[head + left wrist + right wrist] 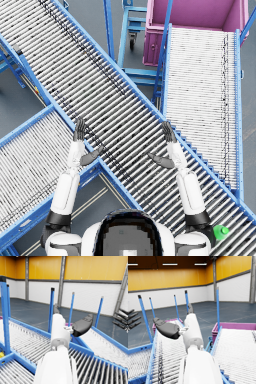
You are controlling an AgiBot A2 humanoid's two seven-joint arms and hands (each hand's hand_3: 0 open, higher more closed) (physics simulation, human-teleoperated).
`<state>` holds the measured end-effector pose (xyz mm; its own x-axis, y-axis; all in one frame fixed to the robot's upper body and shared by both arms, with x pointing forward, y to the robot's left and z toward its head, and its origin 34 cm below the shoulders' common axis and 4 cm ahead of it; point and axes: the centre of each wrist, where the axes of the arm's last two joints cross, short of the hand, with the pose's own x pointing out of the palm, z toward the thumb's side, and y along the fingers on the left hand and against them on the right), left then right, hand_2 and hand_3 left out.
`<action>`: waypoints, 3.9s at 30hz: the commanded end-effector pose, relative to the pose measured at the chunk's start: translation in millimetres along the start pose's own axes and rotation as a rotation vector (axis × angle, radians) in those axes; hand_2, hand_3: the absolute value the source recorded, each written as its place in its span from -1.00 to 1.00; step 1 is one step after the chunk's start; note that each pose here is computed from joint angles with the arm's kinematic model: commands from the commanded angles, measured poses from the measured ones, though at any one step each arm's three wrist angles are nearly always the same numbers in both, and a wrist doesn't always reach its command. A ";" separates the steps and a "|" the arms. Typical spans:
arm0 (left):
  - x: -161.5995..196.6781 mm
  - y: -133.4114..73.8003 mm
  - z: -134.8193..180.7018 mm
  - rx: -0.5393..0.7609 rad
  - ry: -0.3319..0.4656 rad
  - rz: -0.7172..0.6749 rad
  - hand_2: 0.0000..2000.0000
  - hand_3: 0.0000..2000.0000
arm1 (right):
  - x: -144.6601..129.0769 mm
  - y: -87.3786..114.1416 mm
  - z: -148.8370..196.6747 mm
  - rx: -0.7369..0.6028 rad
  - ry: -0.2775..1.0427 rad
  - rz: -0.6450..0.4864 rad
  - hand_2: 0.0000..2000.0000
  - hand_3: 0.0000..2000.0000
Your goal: Pick up the oil and place it on the left assembly line, put the cola on the right, and keep Sprite still
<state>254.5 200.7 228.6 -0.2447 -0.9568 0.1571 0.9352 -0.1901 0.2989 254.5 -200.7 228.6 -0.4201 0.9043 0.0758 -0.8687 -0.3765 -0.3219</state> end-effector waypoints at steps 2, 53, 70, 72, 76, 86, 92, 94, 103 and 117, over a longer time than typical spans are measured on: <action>0.0 0.0 0.0 0.000 0.000 0.000 -1.00 -1.00 | 0.0 0.0 0.0 0.000 0.000 0.000 -1.00 -1.00; 0.0 0.0 0.0 0.000 0.000 0.000 -1.00 -1.00 | 0.0 0.0 0.0 0.000 0.000 0.000 -1.00 -1.00; 0.0 0.0 0.0 0.000 0.000 0.000 -1.00 -1.00 | 0.0 0.0 0.0 0.000 0.000 0.000 -1.00 -1.00; 0.0 0.0 0.0 0.000 0.000 0.000 -1.00 -1.00 | 0.0 0.0 0.0 0.000 0.000 0.000 -1.00 -1.00; 2.6 4.5 0.8 0.037 -0.007 -0.032 -1.00 -1.00 | 2.0 -5.4 2.9 -0.047 -0.010 -0.023 -1.00 -1.00; -2.5 24.6 38.8 0.278 -0.040 -0.049 -1.00 -1.00 | -10.1 -17.7 38.7 -0.280 -0.024 -0.156 -1.00 -1.00; -11.2 31.4 58.8 0.372 0.215 0.039 -1.00 -1.00 | -18.6 -17.8 52.9 -0.329 0.196 -0.235 -1.00 -1.00; -18.2 35.3 67.9 0.403 0.303 0.088 -1.00 -1.00 | -23.5 -17.2 59.3 -0.346 0.288 -0.274 -1.00 -1.00; -32.0 45.7 90.8 0.467 0.485 0.196 -1.00 -1.00 | -48.5 -15.1 79.3 -0.383 0.486 -0.420 -1.00 -1.00; -35.1 44.6 89.6 0.464 0.482 0.219 -1.00 -1.00 | -57.3 -7.6 65.4 -0.328 0.475 -0.464 -1.00 -1.00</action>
<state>282.1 245.2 315.8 0.1745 -0.9739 -0.1453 0.7292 0.0286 0.6837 267.9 -261.6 284.8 0.1894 0.9743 -0.1215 -0.7827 0.0751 -0.6178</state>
